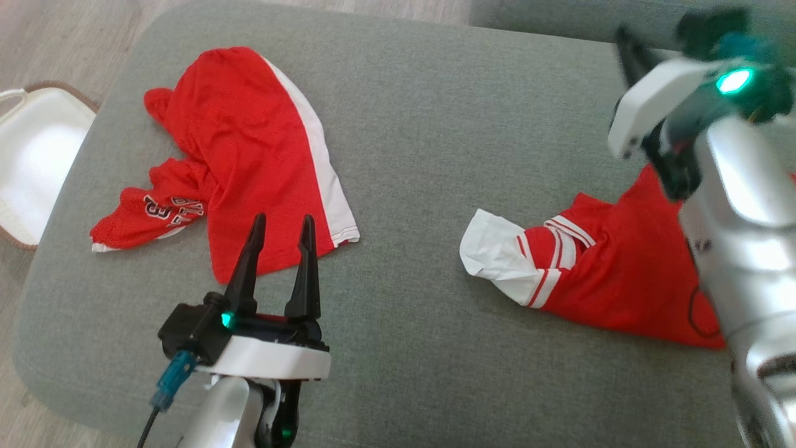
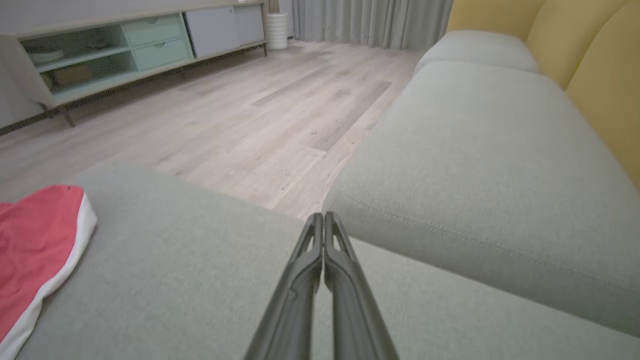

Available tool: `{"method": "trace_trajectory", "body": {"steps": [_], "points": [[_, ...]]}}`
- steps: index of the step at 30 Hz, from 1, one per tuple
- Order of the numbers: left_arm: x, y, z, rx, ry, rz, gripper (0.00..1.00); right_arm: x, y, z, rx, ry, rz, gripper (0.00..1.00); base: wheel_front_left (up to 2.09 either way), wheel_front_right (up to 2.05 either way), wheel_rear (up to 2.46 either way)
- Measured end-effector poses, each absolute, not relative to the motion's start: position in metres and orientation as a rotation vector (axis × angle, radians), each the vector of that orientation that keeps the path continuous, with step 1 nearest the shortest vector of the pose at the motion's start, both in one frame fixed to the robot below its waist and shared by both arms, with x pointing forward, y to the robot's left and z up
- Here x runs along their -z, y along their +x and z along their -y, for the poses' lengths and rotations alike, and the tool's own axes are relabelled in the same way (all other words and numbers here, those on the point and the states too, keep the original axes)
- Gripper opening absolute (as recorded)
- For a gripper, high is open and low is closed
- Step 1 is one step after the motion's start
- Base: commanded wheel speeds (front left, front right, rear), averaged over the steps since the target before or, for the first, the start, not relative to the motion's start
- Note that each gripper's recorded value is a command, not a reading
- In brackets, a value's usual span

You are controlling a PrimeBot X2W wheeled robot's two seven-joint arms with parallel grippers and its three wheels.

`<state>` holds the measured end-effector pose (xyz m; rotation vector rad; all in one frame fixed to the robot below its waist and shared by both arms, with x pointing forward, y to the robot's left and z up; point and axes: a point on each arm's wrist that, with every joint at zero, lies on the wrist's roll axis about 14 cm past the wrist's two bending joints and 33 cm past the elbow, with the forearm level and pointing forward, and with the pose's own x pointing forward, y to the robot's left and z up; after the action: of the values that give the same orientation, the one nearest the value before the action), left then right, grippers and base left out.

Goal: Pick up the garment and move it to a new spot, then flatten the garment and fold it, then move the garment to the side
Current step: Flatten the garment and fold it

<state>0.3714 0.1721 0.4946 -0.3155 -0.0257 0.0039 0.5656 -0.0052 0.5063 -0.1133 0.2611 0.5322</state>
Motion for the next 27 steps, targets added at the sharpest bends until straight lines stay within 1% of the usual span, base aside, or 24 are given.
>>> {"method": "trace_trajectory", "body": {"steps": [3, 6, 12, 16, 17, 18, 21, 25, 26, 27], "points": [[-0.495, 0.372, -0.175, -0.013, -0.312, 0.028, 1.00, -0.527, 0.580, 0.003, -0.509, -0.089, -0.175, 0.00, 0.00, 0.00, 0.00], [-0.497, 0.372, -0.175, -0.014, -0.312, 0.034, 1.00, -0.542, 0.583, -0.001, -0.502, -0.062, -0.110, 0.00, 0.00, 0.00, 0.00], [-0.508, 0.379, -0.169, 0.013, -0.312, 0.067, 1.00, -0.559, 0.573, 0.011, -0.482, -0.041, 0.005, 0.00, 0.00, 0.00, 0.00], [-0.515, 0.384, -0.156, 0.061, -0.306, 0.086, 1.00, -0.550, 0.554, 0.032, -0.459, -0.045, 0.018, 0.00, 0.00, 0.00, 0.00], [-0.517, 0.386, -0.154, 0.069, -0.304, 0.091, 1.00, -0.544, 0.547, 0.039, -0.449, -0.042, 0.008, 0.37, 0.00, 0.00, 0.00], [-0.518, 0.387, -0.152, 0.077, -0.301, 0.097, 1.00, -0.537, 0.539, 0.047, -0.434, -0.037, 0.001, 1.00, 0.00, 0.00, 0.00], [-0.522, 0.388, -0.145, 0.099, -0.303, 0.105, 1.00, -0.525, 0.523, 0.063, -0.407, -0.023, -0.018, 1.00, 0.00, 0.00, 0.00], [-0.529, 0.391, -0.127, 0.160, -0.306, 0.120, 1.00, -0.509, 0.488, 0.094, -0.349, -0.003, -0.027, 1.00, 0.00, 0.00, 0.00], [-0.528, 0.390, -0.120, 0.179, -0.307, 0.117, 1.00, -0.505, 0.470, 0.113, -0.301, 0.018, -0.020, 1.00, 0.00, 0.00, 0.00], [-0.528, 0.389, -0.116, 0.189, -0.306, 0.114, 1.00, -0.502, 0.461, 0.122, -0.278, 0.022, -0.018, 1.00, 0.00, 0.00, 0.00]]}}
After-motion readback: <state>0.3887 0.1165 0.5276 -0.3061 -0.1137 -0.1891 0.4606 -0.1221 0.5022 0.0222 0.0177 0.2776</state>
